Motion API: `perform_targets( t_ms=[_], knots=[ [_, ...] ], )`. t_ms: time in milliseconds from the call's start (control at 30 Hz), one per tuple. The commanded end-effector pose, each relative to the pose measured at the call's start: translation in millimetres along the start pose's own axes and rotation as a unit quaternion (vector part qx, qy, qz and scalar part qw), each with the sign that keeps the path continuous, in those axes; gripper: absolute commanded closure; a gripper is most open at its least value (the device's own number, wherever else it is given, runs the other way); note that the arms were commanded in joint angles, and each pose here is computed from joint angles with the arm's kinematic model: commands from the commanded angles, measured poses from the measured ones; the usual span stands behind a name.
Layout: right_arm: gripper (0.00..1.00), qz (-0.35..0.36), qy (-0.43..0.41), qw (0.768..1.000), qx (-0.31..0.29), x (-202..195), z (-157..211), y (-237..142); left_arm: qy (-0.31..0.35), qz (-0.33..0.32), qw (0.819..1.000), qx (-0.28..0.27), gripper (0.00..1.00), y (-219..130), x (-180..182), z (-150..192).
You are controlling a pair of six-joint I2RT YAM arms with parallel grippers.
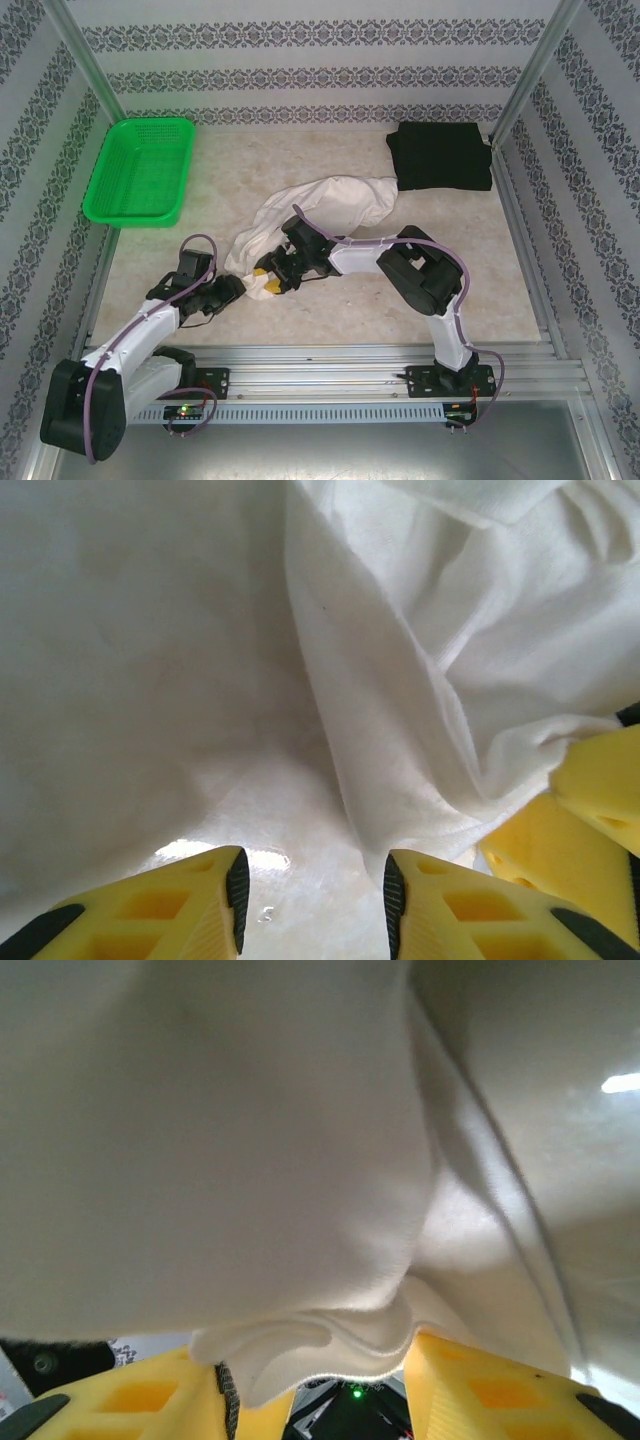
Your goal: Fold and stack the t-shirts
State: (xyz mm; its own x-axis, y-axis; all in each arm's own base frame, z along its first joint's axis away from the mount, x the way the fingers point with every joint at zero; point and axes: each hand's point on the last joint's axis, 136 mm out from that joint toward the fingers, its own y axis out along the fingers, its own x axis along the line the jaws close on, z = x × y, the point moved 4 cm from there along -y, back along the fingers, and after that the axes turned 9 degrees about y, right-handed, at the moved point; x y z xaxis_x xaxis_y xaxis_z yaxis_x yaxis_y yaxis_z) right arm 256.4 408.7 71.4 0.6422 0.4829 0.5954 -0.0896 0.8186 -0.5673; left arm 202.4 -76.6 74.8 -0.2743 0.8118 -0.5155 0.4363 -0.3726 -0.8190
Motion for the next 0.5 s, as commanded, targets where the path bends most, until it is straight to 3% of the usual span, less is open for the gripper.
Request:
perform_targets(
  t_ms=[0, 67, 133, 333, 467],
  knots=[
    [0.53, -0.003, 0.005, 1.000, -0.017, 4.1, -6.5, 0.7, 0.002, 0.002, 1.000, -0.012, 0.59, -4.8, -0.3, -2.4],
    [0.53, -0.007, 0.003, 1.000, -0.019, 8.3, -9.2, -1.4, 0.003, -0.006, 1.000, -0.017, 0.59, -8.0, 0.8, -3.5],
    [0.60, -0.003, 0.000, 1.000, -0.023, 9.4, -11.3, -2.3, 0.006, -0.023, 0.999, -0.021, 0.57, -12.5, 2.7, -5.9],
    [0.95, -0.003, -0.001, 1.000, -0.023, 8.8, -15.8, -4.4, 0.005, -0.059, 0.996, -0.064, 0.51, -36.3, 1.3, -27.3],
    [1.00, -0.023, -0.059, 0.998, -0.023, 38.8, 6.9, -33.5, 0.010, -0.066, 0.992, -0.105, 0.51, -61.4, -7.1, -48.5]
  ],
)
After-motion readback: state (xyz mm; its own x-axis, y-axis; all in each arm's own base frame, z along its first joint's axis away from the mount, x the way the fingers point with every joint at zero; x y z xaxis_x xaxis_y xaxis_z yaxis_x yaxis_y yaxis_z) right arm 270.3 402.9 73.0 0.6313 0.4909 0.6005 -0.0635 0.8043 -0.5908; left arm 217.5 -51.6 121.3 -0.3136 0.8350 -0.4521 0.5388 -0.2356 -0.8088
